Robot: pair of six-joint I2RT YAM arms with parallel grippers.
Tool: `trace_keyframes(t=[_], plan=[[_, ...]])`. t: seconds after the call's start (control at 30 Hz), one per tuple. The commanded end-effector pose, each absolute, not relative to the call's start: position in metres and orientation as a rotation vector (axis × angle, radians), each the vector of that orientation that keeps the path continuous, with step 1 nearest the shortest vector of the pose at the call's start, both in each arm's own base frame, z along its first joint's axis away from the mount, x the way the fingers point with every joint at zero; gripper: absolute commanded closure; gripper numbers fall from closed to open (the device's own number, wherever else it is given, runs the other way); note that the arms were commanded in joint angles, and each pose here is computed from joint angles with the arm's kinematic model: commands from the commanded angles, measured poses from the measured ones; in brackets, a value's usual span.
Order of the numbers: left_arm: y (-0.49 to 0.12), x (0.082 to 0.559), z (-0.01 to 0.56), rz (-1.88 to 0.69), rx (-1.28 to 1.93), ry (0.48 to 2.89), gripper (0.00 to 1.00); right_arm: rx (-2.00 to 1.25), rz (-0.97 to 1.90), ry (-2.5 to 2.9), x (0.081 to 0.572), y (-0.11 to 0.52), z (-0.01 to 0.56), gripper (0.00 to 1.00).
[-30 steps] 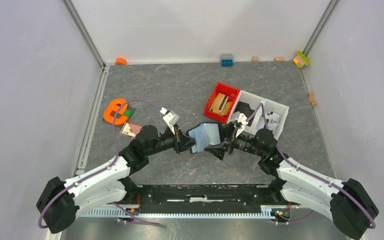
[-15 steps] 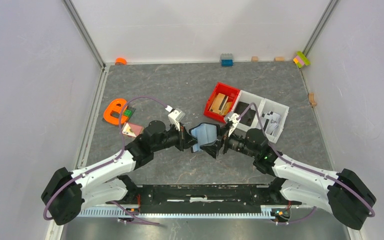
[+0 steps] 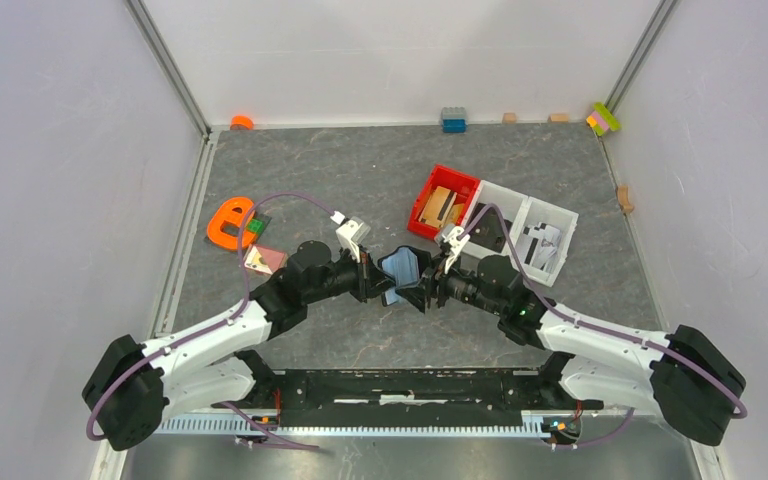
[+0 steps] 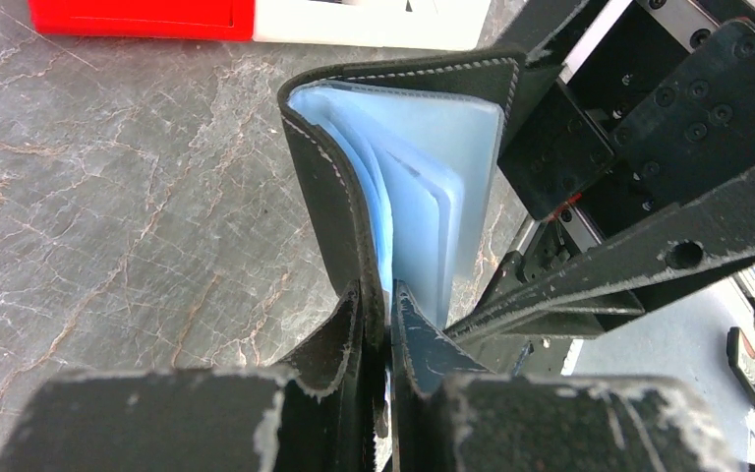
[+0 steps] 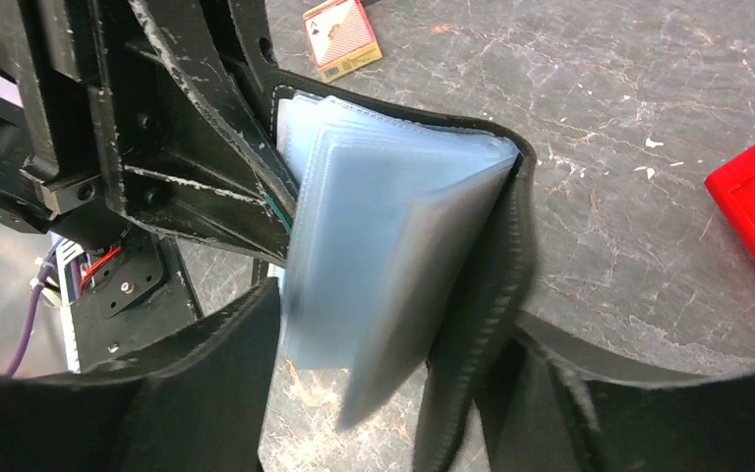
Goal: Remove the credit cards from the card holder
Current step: Remove the credit card from the card holder.
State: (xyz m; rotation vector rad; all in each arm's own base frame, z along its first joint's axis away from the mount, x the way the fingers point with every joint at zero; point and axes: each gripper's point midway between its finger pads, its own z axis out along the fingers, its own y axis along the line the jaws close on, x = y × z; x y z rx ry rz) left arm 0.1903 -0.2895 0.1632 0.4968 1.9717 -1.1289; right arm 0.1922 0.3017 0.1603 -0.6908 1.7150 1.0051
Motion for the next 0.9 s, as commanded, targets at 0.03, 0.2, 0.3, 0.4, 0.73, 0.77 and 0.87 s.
trace_keyframes(t=[0.03,0.2,0.3,0.4,0.73,0.77,0.87], plan=[[-0.297,0.195,0.199,-1.168,0.499,1.858,0.98,-0.694,0.992,1.643,0.197,0.306,0.184,0.35],[-0.297,0.194,0.199,-1.170,0.499,1.858,0.98,-0.688,0.990,1.624,0.196,0.304,0.189,0.41],[-0.297,0.195,0.199,-1.168,0.499,1.855,0.98,-0.689,0.994,1.609,0.195,0.303,0.192,0.45],[-0.296,0.195,0.200,-1.164,0.494,1.852,0.98,-0.680,0.990,1.595,0.195,0.301,0.195,0.47],[-0.289,0.189,0.213,-1.179,0.497,1.781,0.98,-0.592,0.843,1.663,0.215,0.283,0.185,0.55],[-0.289,0.189,0.215,-1.181,0.495,1.771,0.98,-0.589,0.835,1.665,0.217,0.283,0.185,0.56],[-0.287,0.187,0.218,-1.186,0.495,1.752,0.98,-0.590,0.837,1.661,0.217,0.283,0.187,0.58]])
